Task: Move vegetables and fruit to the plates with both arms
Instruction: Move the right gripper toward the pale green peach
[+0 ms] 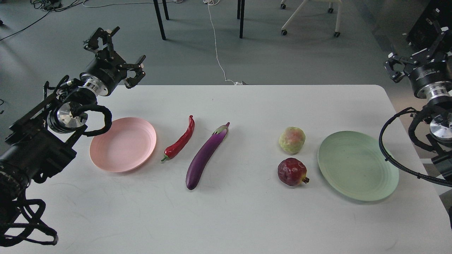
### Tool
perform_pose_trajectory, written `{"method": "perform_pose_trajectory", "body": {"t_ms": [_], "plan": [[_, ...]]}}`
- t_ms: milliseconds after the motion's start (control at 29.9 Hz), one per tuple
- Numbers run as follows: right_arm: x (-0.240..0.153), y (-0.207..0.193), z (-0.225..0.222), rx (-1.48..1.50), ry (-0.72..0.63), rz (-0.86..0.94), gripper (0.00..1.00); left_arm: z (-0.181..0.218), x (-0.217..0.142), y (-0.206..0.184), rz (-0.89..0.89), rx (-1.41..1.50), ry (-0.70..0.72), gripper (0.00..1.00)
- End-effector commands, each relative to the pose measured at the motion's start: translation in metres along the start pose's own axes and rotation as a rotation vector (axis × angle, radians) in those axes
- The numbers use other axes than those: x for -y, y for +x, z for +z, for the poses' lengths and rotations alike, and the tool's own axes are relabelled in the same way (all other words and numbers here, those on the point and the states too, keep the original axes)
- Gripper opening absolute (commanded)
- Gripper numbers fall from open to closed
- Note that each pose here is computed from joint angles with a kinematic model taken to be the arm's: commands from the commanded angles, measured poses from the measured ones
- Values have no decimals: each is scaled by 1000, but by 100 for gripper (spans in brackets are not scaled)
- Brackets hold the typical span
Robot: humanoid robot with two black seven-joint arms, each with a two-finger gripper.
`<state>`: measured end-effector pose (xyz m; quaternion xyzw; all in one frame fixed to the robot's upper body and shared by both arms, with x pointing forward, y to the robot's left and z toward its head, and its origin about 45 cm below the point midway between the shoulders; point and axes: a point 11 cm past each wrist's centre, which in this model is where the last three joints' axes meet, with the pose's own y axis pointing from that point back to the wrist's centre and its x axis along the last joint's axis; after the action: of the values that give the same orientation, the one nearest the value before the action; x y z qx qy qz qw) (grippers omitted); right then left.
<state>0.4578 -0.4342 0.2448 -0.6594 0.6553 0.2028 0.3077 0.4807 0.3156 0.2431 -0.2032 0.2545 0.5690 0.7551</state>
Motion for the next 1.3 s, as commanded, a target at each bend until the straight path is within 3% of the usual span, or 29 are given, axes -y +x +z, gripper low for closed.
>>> {"method": "perform_pose_trajectory", "body": {"t_ms": [0, 234, 367, 668, 802, 935, 1069, 1269], "plan": [[0, 1, 3, 9, 4, 6, 99, -2, 0, -1, -2, -2, 0, 98], [2, -7, 4, -26, -24, -24, 99, -3, 1, -3, -14, -6, 1, 98], [20, -38, -1, -142, -87, -118, 99, -2, 0, 0, -8, -6, 0, 98], [66, -156, 6, -566, -282, -434, 99, 8, -3, 4, -16, -17, -33, 98], [66, -223, 56, -898, -450, -675, 99, 15, -4, 6, -14, -35, -59, 98], [50, -253, 92, -1231, -600, -877, 99, 18, -7, 10, -10, -66, -76, 98], [27, -256, 135, -1543, -758, -1067, 99, 21, -8, 11, -7, -90, -92, 98], [-12, -207, 176, -2019, -1012, -1364, 97, 23, -15, 21, 13, -87, -98, 98]]}}
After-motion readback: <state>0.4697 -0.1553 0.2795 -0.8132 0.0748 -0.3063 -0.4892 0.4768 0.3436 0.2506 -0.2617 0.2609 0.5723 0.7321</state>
